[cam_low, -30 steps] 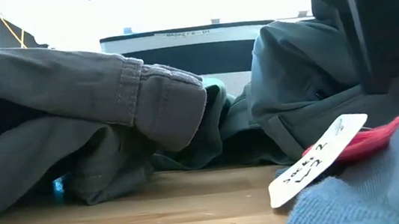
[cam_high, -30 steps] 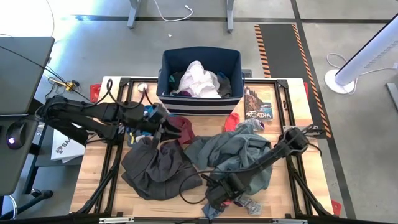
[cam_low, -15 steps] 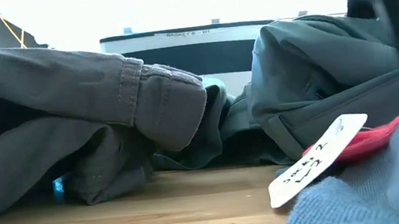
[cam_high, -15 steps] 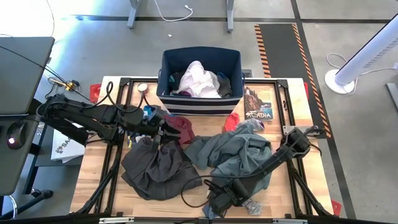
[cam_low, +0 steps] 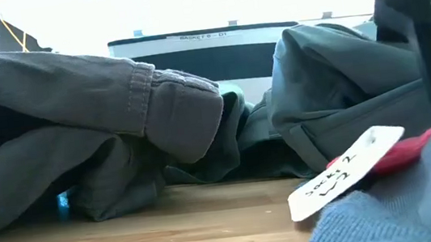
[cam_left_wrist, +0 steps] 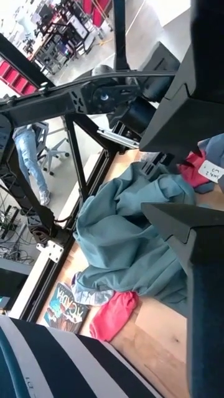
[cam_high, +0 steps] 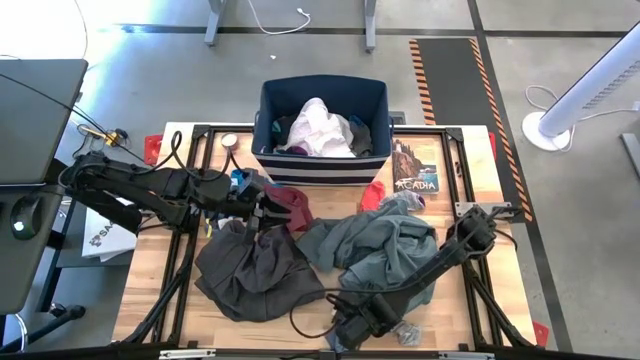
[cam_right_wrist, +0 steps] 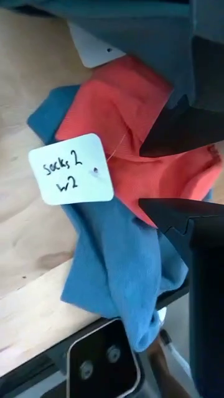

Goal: Sort clothes
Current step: Put the grey sock into the blue laundry bin

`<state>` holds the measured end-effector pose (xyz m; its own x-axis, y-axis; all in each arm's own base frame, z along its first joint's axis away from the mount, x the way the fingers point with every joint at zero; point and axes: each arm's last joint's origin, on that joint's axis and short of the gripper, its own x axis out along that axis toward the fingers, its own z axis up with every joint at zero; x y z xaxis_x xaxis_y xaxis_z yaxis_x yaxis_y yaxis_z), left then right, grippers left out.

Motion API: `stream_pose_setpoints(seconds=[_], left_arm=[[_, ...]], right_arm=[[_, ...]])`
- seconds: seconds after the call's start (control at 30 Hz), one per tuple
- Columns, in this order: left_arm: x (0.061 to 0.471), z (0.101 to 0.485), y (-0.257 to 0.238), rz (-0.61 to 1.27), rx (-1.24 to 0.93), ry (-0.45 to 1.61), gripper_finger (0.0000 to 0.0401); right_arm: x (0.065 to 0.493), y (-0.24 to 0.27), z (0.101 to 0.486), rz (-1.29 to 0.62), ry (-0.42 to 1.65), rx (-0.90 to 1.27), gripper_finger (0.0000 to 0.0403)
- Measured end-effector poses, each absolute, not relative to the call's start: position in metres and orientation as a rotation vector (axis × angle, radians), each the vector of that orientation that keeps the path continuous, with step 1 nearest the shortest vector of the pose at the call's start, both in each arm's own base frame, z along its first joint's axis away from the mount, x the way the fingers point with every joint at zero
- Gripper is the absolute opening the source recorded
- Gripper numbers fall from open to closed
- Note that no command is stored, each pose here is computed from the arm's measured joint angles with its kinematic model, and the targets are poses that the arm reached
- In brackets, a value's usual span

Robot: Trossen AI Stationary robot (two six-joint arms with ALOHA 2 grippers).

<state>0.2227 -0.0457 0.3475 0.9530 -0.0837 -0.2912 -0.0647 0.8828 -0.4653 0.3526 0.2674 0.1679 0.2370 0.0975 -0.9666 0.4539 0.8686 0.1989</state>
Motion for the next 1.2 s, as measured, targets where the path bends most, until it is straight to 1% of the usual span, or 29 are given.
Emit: stream_pose_setpoints(seconds=[0.23, 0.37, 0.5, 0.6, 0.77, 0.87, 1.03, 1.2], left_arm=[[0.222, 0.347, -0.047, -0.039, -0.497, 0.324, 0.0140], [0.222, 0.347, -0.047, -0.041, -0.497, 0.325, 0.0140], [0.222, 0.347, -0.047, -0.038, -0.496, 0.324, 0.0140], [0.223, 0.347, -0.046, -0.021, -0.493, 0.319, 0.0140], [0.223, 0.347, -0.045, 0.007, -0.488, 0.309, 0.0140], [0.223, 0.348, -0.045, 0.023, -0.487, 0.300, 0.0140], [0.223, 0.348, -0.044, 0.037, -0.488, 0.294, 0.0140], [0.223, 0.348, -0.044, 0.042, -0.513, 0.295, 0.0140]], right_arm=[[0.353, 0.267, 0.169, -0.295, 1.312, 0.541, 0.0114], [0.346, 0.274, 0.171, -0.313, 1.347, 0.606, 0.0114], [0.327, 0.292, 0.180, -0.328, 1.353, 0.657, 0.0114], [0.310, 0.307, 0.180, -0.365, 1.368, 0.691, 0.0114], [0.281, 0.326, 0.179, -0.494, 1.364, 0.738, 0.0114], [0.268, 0.331, 0.178, -0.565, 1.352, 0.731, 0.0114], [0.259, 0.328, 0.177, -0.628, 1.339, 0.652, 0.0114], [0.261, 0.328, 0.168, -0.597, 1.350, 0.568, 0.0112]])
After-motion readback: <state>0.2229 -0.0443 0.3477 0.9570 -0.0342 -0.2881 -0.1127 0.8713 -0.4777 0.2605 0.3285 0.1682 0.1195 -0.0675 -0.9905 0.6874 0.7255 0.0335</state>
